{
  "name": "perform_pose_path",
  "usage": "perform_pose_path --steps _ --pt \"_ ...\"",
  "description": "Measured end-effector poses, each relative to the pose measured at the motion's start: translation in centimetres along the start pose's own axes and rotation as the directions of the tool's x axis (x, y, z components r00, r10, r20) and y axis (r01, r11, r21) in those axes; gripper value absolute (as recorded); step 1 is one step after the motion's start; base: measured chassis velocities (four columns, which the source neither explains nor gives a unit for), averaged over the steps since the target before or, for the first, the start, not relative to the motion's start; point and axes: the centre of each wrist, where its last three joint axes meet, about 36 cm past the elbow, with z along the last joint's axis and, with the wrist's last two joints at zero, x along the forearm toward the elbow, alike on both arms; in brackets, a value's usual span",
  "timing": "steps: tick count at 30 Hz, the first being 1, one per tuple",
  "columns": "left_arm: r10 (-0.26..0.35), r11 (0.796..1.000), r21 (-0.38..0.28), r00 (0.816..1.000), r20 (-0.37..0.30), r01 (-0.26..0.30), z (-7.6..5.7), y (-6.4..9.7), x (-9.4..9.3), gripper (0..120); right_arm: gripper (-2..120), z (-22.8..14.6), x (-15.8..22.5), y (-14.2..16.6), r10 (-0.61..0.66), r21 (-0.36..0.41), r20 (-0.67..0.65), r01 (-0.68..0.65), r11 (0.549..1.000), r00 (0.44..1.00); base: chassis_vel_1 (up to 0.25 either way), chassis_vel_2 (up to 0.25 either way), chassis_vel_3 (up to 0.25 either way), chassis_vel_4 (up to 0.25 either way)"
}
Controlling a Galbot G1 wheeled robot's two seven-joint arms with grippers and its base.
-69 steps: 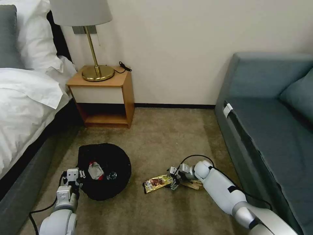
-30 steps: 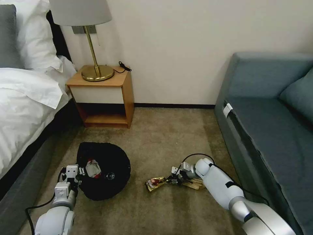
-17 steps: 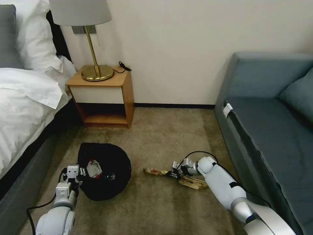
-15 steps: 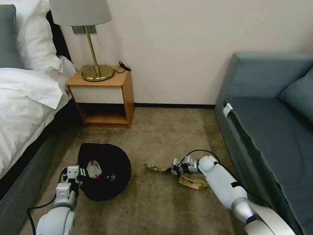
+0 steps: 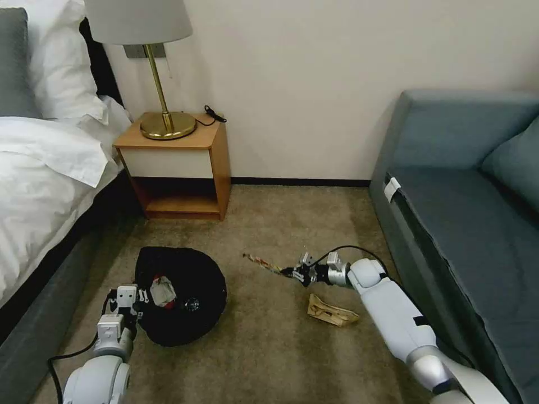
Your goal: Pick up the trash bin, then pick up the garbage on the floor and place it into the trash bin.
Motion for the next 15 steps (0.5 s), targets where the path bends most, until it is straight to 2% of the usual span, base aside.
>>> perform_pose_path --steps 7,9,15 --pt "0.004 1.000 0.009 1.000 0.008 -0.004 -0.2 -0.5 -0.2 1 0 -4.3 -0.8 2.2 -0.116 -0.088 0.167 0.132 0.987 0.979 0.000 0.000 0.000 0.000" --pt "0.008 1.000 0.017 1.000 0.015 -0.008 -0.5 -0.9 -0.3 1 0 -6.4 -1.9 3.9 -0.183 -0.122 0.262 0.221 0.968 0.947 0.000 0.000 0.000 0.000" --pt "0.015 0.999 0.034 0.999 0.034 -0.016 -1.2 -1.6 -0.5 1 0 -9.5 -4.6 6.9 -0.287 -0.155 0.374 0.364 0.918 0.882 0.000 0.000 0.000 0.000"
